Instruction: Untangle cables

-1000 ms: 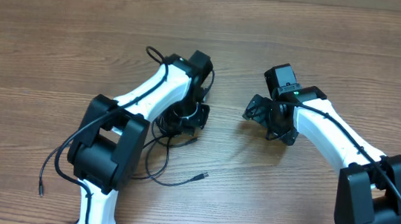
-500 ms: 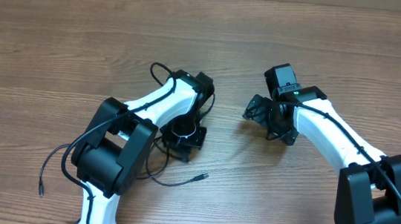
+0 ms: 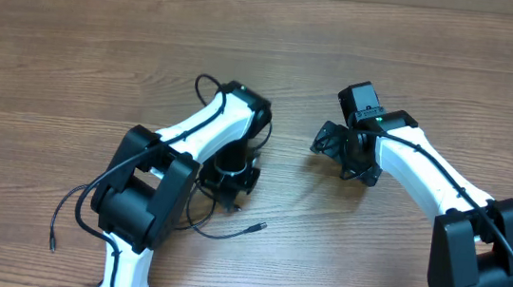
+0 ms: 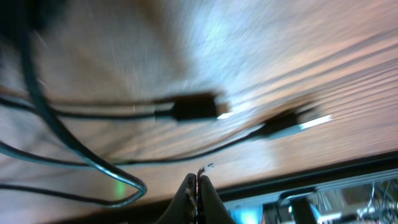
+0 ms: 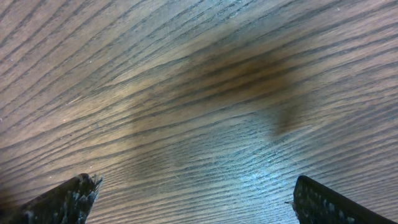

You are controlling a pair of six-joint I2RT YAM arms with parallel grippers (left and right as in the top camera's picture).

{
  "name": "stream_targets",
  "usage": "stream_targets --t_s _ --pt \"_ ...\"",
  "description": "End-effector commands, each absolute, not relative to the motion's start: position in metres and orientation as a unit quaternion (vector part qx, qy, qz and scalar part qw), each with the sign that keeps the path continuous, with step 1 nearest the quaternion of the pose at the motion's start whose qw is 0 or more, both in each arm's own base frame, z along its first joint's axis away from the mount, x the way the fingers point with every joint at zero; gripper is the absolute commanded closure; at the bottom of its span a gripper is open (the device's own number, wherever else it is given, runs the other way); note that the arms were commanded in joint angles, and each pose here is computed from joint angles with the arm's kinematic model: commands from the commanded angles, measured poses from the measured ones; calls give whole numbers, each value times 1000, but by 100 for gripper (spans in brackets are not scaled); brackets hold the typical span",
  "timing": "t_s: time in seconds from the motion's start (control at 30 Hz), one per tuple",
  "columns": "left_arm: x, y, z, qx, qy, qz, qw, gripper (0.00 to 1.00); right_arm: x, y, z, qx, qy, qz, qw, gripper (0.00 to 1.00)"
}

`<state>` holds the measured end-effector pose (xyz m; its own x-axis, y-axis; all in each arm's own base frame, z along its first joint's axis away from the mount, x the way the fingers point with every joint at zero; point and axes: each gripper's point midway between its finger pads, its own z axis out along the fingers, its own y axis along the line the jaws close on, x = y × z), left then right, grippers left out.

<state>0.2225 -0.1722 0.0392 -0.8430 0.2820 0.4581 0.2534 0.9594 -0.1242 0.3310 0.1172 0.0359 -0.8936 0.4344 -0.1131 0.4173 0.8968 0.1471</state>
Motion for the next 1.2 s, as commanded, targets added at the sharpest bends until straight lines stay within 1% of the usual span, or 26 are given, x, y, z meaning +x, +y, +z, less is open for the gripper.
stream_targets --t_s 0.0,0.03,0.1,0.2,0.23,0.27,0.3,0.4,0.47,0.57,0.67,0.87,1.0,1.17 --pt "246 -189 53 -149 -967 58 196 96 336 116 47 222 969 64 91 0" --pt "250 -194 53 -151 -968 66 187 95 336 116 47 222 969 64 91 0" --pt "260 -200 51 -152 -972 75 165 89 336 116 47 222 969 64 91 0" --pt "278 -209 46 -154 -976 87 125 76 336 116 47 222 969 64 91 0" --pt "287 -214 45 -157 -978 94 104 67 336 116 47 222 969 64 91 0" --pt "294 -216 43 -159 -979 94 88 60 336 116 47 222 969 64 91 0" --pt "299 -217 42 -161 -980 92 77 58 336 116 47 222 969 64 91 0" --pt "316 -215 39 -147 -986 73 41 58 336 116 47 222 969 64 91 0" --pt "325 -210 38 -124 -991 52 24 62 336 116 47 222 969 64 91 0" --pt "330 -196 36 -91 -996 11 11 64 336 116 47 222 969 64 91 0" --pt "329 -192 34 -88 -996 2 13 64 336 116 47 222 969 64 91 0" --pt "327 -189 28 -83 -996 -4 15 59 336 116 47 222 969 64 91 0" --pt "331 -176 26 -57 -998 -41 0 56 336 116 47 222 969 64 91 0" --pt "339 -178 24 -53 -998 -40 -19 55 336 116 47 222 969 64 91 0"
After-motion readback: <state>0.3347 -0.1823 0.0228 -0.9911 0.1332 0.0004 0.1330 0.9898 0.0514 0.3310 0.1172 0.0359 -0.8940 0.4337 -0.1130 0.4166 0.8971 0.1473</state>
